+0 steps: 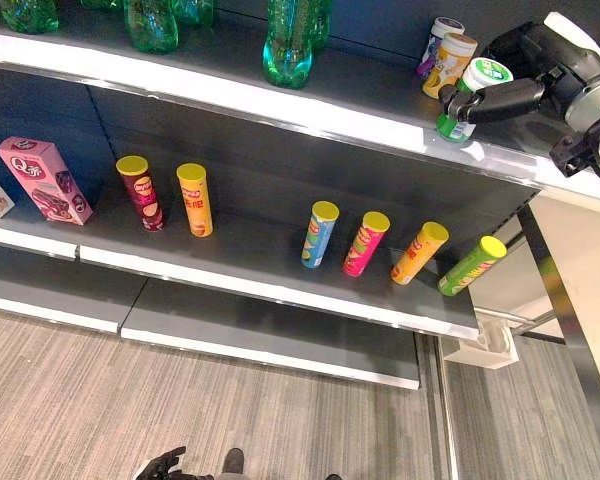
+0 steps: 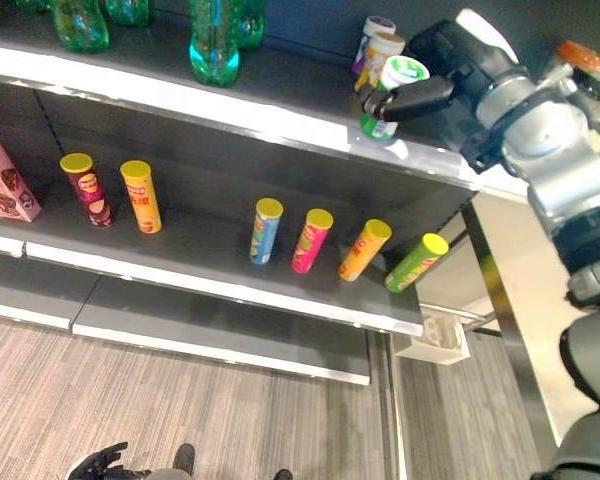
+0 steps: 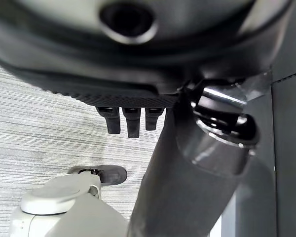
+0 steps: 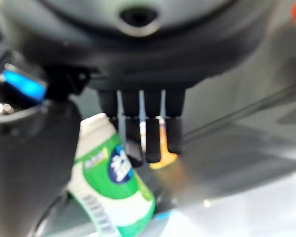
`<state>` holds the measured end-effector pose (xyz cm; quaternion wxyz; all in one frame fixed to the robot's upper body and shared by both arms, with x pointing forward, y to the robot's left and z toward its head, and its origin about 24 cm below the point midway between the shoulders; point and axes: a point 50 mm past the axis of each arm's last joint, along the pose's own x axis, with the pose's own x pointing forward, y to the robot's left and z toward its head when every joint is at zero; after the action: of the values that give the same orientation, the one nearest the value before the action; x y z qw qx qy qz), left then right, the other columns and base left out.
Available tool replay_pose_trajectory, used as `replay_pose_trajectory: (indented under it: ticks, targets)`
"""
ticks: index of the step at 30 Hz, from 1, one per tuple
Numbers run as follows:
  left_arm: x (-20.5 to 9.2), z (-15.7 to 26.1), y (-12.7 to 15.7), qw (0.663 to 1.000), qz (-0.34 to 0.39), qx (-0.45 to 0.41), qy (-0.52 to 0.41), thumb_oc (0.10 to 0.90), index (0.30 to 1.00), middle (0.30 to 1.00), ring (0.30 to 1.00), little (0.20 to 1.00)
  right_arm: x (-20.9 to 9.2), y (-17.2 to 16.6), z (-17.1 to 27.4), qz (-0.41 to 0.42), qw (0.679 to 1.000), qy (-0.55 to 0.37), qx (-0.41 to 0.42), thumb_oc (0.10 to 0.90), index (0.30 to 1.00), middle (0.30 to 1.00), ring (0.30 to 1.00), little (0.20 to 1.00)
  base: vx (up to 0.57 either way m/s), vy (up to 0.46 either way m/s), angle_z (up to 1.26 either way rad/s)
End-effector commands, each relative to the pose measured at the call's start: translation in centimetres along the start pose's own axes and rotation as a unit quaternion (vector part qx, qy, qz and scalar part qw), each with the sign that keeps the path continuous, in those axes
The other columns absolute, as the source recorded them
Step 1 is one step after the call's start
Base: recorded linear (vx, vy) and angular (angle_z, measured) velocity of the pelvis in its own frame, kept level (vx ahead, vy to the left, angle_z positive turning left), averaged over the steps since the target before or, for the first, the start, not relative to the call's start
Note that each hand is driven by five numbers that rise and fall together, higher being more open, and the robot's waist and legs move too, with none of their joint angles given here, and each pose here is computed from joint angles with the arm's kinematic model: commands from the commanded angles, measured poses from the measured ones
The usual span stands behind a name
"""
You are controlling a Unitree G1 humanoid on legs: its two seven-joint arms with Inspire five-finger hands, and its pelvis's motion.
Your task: Put the goods on the table back onto the shelves and tidy them up.
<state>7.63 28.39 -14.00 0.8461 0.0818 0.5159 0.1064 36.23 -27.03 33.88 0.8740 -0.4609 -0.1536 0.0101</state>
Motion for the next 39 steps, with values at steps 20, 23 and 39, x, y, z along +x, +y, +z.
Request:
replay_pose_trajectory:
  ticks: [20,23,39]
  targets:
    - [0.2,1.7,0.6,0.998,0.007,0.043,-0.035,0.800,0.900,0.900,0.900,0.900,1.2,-6.2,3.0,-0.159,0.987,-0.001,-0.019,0.400,0.300,0.300,0.300,0.300,0.00,-0.001,0.02]
    - [0.2,1.6,0.5,0.998,0.006,0.043,-0.034,0.800,0.900,0.900,0.900,0.900,1.3,-6.2,3.1,-0.161,0.987,0.000,-0.020,0.400,0.300,0.300,0.300,0.300,0.01,0.001,0.03]
    - [0.2,1.5,0.3,0.998,0.006,0.050,-0.033,0.800,0.900,0.900,0.900,0.900,1.8,-5.3,3.3,-0.147,0.989,0.002,-0.034,0.800,0.900,0.900,0.900,0.900,0.00,-0.001,0.03]
